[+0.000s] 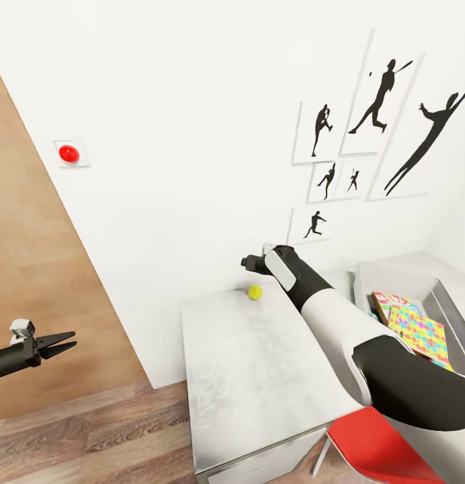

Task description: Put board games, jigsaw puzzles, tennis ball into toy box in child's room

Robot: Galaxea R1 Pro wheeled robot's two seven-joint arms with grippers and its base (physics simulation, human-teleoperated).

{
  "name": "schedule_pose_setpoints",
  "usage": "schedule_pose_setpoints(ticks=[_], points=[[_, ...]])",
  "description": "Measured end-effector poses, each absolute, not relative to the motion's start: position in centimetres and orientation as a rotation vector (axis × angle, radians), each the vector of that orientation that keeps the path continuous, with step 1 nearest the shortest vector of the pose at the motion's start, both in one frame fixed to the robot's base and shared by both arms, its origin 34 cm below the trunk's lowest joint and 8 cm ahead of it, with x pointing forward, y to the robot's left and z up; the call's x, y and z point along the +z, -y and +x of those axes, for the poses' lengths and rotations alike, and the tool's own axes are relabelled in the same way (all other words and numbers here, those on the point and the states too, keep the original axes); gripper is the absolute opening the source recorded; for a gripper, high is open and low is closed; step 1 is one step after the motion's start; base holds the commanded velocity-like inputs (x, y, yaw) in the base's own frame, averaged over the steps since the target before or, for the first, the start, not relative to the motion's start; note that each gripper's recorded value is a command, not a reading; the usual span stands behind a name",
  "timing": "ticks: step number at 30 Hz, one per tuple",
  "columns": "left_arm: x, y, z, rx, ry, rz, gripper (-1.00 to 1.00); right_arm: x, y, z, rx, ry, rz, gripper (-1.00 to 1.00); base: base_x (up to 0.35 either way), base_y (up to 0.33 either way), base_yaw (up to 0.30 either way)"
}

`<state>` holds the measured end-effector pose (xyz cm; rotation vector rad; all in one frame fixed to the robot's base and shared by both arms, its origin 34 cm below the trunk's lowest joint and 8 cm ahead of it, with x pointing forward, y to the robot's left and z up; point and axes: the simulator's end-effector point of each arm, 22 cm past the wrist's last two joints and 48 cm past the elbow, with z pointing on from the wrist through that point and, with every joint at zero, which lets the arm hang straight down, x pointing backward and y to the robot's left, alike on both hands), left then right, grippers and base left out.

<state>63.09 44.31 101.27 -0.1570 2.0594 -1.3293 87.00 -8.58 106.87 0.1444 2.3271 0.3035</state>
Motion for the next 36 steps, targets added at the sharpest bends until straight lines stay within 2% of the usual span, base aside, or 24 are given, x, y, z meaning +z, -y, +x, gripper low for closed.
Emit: schedule_pose_setpoints(ticks=[10, 20, 36], points=[[101.26, -44.31, 63.07, -1.329, -2.06, -0.157, 1.0, 106.96, 8.61, 87.09, 0.304, -2.321, 0.148, 1.0, 0.006, 0.006, 0.0], [101.25, -44.25, 63.08, -1.331, -2.06, -0.157, 1.0, 106.98, 8.6, 87.1, 0.306, -2.32, 0.149, 1.0, 0.142, 0.11, 0.0], [101.47, -44.24, 63.11, -1.331, -2.054, -0.155, 1.0, 107.26, 8.59, 87.07, 0.307, -2.317, 0.148, 1.0, 0.064, 0.008, -0.038]])
